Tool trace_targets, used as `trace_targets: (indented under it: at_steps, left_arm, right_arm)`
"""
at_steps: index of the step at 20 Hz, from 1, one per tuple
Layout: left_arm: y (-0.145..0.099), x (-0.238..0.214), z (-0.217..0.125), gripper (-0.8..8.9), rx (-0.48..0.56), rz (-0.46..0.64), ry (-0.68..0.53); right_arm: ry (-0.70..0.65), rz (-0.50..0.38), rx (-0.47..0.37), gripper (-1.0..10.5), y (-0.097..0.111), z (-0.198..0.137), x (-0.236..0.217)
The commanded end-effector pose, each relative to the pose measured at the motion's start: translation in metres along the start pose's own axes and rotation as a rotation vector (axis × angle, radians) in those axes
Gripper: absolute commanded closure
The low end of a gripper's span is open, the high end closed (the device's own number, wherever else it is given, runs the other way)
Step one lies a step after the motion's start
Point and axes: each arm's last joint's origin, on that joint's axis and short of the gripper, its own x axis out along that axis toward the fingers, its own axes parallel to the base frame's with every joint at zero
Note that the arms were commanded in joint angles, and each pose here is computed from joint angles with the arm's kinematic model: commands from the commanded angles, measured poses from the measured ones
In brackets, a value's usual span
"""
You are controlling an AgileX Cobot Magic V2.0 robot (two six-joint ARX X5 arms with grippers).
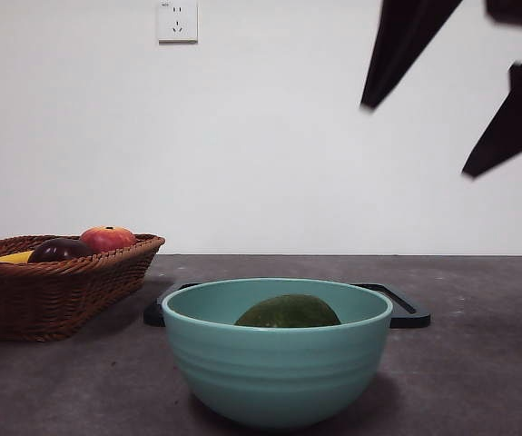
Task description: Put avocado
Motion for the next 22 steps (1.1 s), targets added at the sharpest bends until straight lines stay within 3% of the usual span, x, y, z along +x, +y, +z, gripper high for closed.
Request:
trace_targets:
  at_steps: [1, 6, 11, 17, 20, 22]
  left_arm:
    - [0.0, -0.002, 0.002, 2.83, 0.013, -0.008, -0.021]
    - [0.0, -0.002, 0.002, 2.84, 0.022, -0.008, -0.021]
    - [0.0, -0.002, 0.002, 2.84, 0.033, -0.008, -0.02]
    - [0.0, -0.002, 0.002, 2.83, 0.034, -0.006, -0.012]
    - [0.0, -0.002, 0.002, 2.84, 0.034, -0.006, -0.014]
    - [0.0, -0.002, 0.002, 2.84, 0.034, -0.006, -0.014]
  right_arm:
    - [0.054, -0.035, 0.027, 3.8, 0.006, 0.006, 0.018]
    - [0.236, -0.126, 0.081, 3.8, 0.001, 0.006, 0.07]
    - [0.313, -0.163, 0.111, 4.0, -0.006, 0.005, 0.102]
    - [0.302, -0.117, 0.131, 8.3, -0.004, 0.008, 0.115]
    - [0.269, -0.068, 0.155, 9.4, 0.001, 0.011, 0.117]
    - [0.256, -0.069, 0.177, 9.4, 0.004, 0.013, 0.116]
